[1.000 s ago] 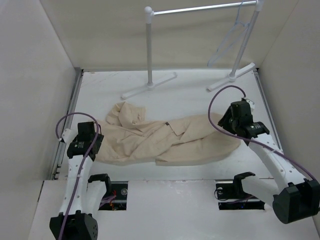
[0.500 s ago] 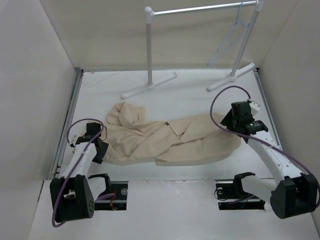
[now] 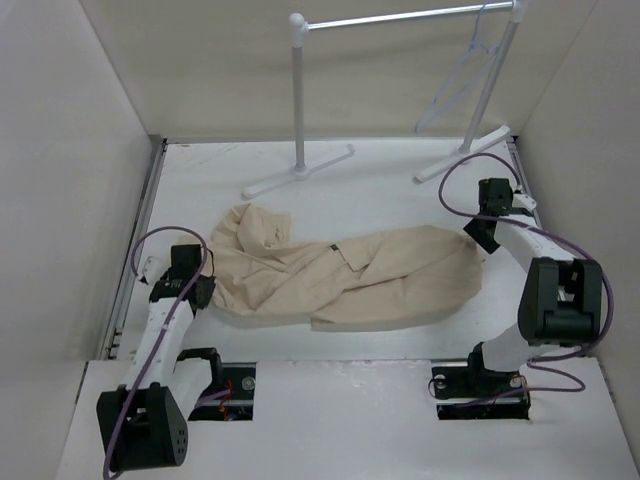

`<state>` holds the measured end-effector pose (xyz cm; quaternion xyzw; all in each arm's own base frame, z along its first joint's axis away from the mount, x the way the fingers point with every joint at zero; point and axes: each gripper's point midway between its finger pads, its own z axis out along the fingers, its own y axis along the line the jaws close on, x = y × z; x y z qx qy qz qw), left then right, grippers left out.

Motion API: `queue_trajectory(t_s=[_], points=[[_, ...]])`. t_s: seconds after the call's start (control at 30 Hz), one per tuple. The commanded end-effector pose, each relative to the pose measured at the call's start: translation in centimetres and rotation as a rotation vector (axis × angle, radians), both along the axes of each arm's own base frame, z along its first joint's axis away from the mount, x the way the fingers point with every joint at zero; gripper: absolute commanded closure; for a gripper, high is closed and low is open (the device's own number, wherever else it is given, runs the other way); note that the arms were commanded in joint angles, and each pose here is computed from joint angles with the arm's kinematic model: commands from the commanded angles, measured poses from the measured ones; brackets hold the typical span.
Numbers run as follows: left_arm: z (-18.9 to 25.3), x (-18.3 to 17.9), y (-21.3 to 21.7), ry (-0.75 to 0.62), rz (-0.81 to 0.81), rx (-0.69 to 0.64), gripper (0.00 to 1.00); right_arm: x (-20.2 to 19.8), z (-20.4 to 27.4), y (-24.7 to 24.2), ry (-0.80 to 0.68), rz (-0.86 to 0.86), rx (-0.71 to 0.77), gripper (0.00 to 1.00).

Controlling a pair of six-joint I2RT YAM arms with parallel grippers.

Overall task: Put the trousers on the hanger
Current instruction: Flatten out the trousers at the center of the board.

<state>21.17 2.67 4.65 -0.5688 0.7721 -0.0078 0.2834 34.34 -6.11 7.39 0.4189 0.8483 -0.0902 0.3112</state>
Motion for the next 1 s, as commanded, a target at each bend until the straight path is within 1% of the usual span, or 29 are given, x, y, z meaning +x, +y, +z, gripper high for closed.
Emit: queue_trajectory(t_s=[0.0, 0.13, 0.17, 0.2, 0.23, 0.3, 0.33, 0.37, 0.4, 0.47, 0.57, 0.7, 0.8, 0.87, 0.9, 0.97], points=[[2.9, 0.6, 0.2, -0.057, -0.008, 0.024, 0.99, 3.5, -0.2, -0.2, -0.054, -0.021, 0.035, 0.5], [6.0, 1.0, 0.5, -0.126, -0.004, 0.053, 1.0, 4.6, -2.1, 0.6, -0.03, -0.011, 0.11, 0.54], [7.1, 1.2, 0.6, -0.151, -0.003, 0.063, 1.0, 4.9, -2.3, 0.7, -0.032, -0.01, 0.125, 0.55], [8.3, 1.4, 0.8, -0.181, 0.001, 0.076, 1.0, 5.4, -2.4, 0.8, -0.04, -0.006, 0.139, 0.59], [9.4, 1.5, 0.9, -0.209, 0.004, 0.088, 1.0, 5.8, -2.4, 1.1, -0.045, 0.005, 0.157, 0.67], [12.0, 1.8, 1.2, -0.266, 0.008, 0.119, 1.0, 6.2, -2.4, 1.6, -0.048, 0.009, 0.178, 0.87], [13.6, 1.9, 1.4, -0.298, 0.004, 0.138, 1.0, 6.2, -2.1, 1.7, -0.058, 0.0, 0.183, 0.93], [15.2, 2.0, 1.7, -0.33, 0.006, 0.16, 1.0, 6.0, -1.5, 1.6, -0.074, -0.012, 0.181, 0.97], [17.0, 2.1, 2.0, -0.367, 0.01, 0.184, 1.0, 5.7, -0.7, 1.4, -0.097, -0.026, 0.171, 0.99], [21.0, 2.1, 2.6, -0.446, 0.017, 0.233, 1.0, 4.8, 1.7, 0.9, -0.16, -0.052, 0.14, 1.0], [27.4, 1.5, 3.4, -0.565, 0.026, 0.301, 1.0, 2.7, 6.2, 1.3, -0.282, -0.047, 0.106, 1.0], [34.0, 0.3, 4.2, -0.671, 0.022, 0.391, 1.0, -1.3, 10.8, 1.8, -0.393, -0.028, 0.082, 1.0], [36.3, 0.1, 4.6, -0.696, 0.014, 0.44, 1.0, -4.2, 14.0, 1.7, -0.477, -0.028, 0.075, 1.0], [37.3, 0.8, 5.1, -0.698, 0.021, 0.472, 1.0, -5.3, 16.0, 1.6, -0.539, -0.019, 0.063, 1.0], [37.6, 1.8, 5.4, -0.7, 0.021, 0.488, 1.0, -5.4, 16.6, 1.4, -0.555, -0.026, 0.058, 1.0], [38.1, 5.1, 5.7, -0.707, 0.016, 0.509, 1.0, -4.0, 17.6, 0.7, -0.573, -0.038, 0.058, 1.0]])
